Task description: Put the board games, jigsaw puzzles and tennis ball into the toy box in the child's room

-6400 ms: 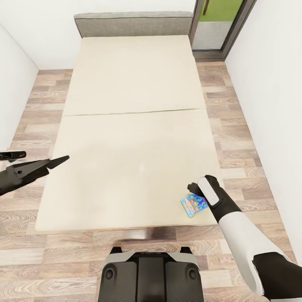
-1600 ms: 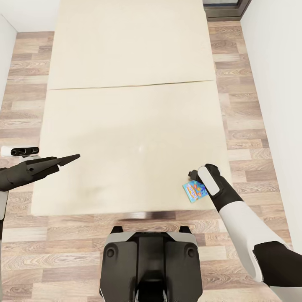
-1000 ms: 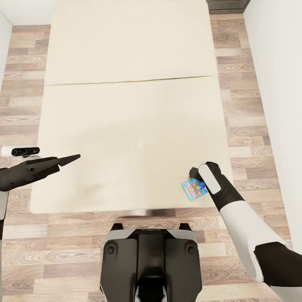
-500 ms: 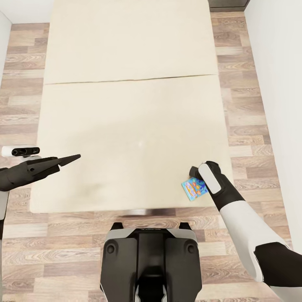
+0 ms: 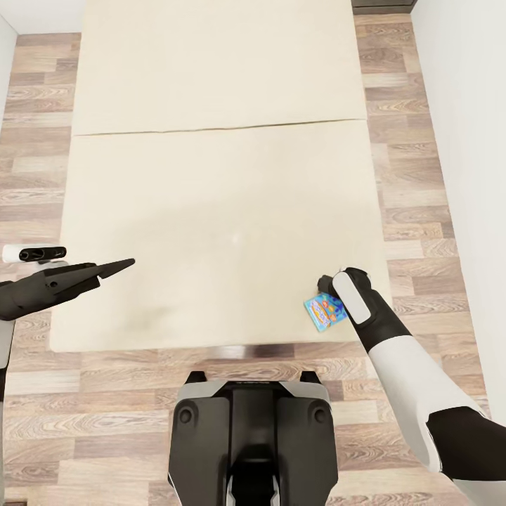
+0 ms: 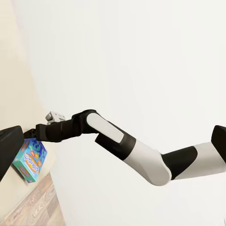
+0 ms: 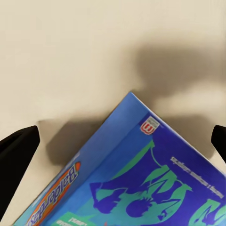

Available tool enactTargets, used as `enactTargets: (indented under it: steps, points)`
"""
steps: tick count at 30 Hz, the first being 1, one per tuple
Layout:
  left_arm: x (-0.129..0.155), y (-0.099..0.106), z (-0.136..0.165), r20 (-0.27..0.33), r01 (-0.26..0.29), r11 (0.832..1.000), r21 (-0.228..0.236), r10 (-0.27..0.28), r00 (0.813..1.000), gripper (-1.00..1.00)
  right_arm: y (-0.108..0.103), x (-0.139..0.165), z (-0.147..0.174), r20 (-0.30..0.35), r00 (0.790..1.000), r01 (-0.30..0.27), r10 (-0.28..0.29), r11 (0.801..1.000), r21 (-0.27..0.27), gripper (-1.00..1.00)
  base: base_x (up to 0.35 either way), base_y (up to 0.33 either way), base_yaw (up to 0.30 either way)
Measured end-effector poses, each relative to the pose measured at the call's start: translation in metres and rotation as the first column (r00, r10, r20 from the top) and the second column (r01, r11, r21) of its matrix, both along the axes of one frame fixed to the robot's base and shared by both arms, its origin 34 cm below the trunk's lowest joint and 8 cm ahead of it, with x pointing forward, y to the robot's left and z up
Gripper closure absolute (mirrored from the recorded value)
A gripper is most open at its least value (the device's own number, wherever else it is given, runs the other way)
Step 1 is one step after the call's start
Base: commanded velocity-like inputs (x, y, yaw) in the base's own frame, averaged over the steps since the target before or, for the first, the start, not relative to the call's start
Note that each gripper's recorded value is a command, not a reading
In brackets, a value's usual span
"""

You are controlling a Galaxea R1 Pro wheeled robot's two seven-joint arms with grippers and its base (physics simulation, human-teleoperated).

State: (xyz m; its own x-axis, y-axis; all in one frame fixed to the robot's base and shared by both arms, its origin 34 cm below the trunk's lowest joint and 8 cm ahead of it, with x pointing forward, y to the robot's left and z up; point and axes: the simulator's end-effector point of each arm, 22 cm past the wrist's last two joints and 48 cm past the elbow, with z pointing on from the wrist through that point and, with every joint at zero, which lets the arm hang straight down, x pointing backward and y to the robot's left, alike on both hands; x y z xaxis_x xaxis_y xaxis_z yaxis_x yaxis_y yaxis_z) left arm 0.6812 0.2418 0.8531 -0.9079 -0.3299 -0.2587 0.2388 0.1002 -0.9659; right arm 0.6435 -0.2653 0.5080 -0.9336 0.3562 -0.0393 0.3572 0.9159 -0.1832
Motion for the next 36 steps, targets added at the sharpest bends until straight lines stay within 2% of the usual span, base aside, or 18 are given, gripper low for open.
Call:
enactTargets:
  steps: [9, 36]
  points:
    - [0.0000, -0.0006, -0.0007, -0.002, 0.002, 1.000, -0.001, -0.002, 1.000, -1.00, -0.0042, 0.0050, 0.0016, 0.015, 1.000, -0.008, 0.008, 1.000, -0.019, -1.00, -0.072, 0.000, 0.000]
    - [0.0001, -0.0005, -0.0004, 0.000, 0.000, 1.000, -0.001, 0.000, 1.000, -1.00, -0.0017, 0.0058, 0.0017, 0.020, 1.000, 0.000, 0.000, 1.000, -0.011, -1.00, -0.070, 0.000, 0.000]
